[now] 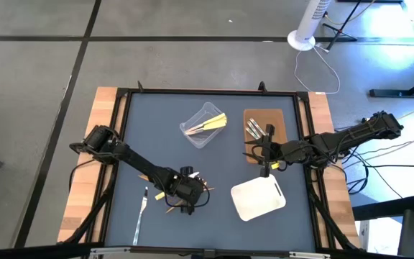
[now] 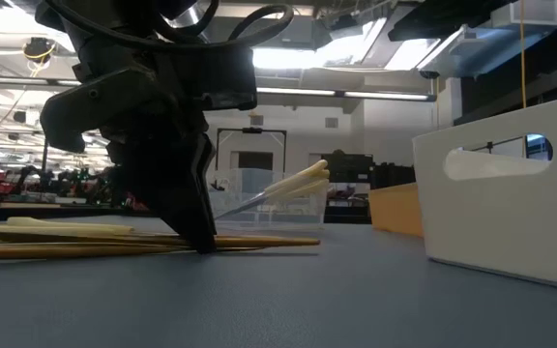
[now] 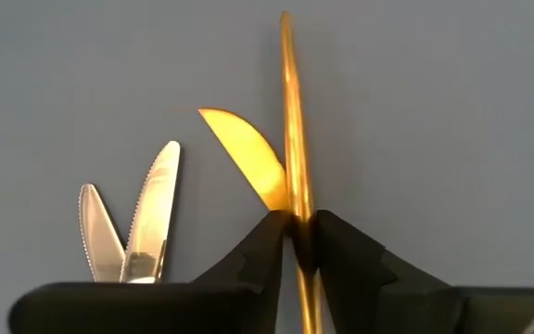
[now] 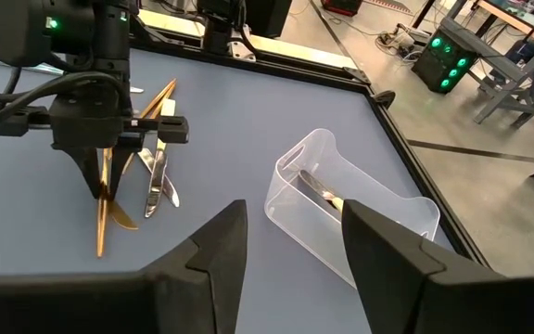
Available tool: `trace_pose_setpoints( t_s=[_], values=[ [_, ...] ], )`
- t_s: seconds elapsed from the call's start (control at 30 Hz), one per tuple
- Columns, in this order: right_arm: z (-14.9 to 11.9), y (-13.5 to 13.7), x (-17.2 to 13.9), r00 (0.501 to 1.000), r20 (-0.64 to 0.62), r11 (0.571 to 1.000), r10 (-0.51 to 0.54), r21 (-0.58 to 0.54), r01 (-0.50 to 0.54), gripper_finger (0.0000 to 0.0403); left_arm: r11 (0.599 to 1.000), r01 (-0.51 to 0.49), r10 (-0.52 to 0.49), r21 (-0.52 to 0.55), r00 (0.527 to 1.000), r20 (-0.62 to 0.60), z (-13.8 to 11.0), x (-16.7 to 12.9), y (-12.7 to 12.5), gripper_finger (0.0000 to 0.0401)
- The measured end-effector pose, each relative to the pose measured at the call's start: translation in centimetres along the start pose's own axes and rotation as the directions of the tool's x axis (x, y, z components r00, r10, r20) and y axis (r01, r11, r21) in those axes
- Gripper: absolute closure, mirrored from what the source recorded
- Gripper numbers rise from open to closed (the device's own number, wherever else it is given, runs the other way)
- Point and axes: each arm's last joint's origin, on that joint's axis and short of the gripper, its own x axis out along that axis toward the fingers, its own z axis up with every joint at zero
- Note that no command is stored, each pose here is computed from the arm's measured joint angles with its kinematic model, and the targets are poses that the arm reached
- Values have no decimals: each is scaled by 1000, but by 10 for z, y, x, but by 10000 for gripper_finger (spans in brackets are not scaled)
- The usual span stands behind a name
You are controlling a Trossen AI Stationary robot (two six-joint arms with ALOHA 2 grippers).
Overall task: Sort silverware by color (type)
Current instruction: Put the gold knife into the white bin
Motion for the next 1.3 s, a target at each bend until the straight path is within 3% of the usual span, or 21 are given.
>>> trace_pose_setpoints(
  t_s=[0.3, 0.7, 1.3],
  values=[
    [0, 0, 0, 1000, 0, 1000, 0, 0, 0, 235, 1000, 1, -1, -2, 1000, 2, 0, 0, 0, 383],
    [0, 0, 0, 1000, 0, 1000, 0, 0, 0, 235, 1000, 18, -17, -18, 1000, 24, 4, -4, 2, 381],
    [0, 0, 0, 1000, 0, 1000, 0, 0, 0, 235, 993, 44, -28, -113, 990, 141, 29, -16, 25, 378]
  ],
)
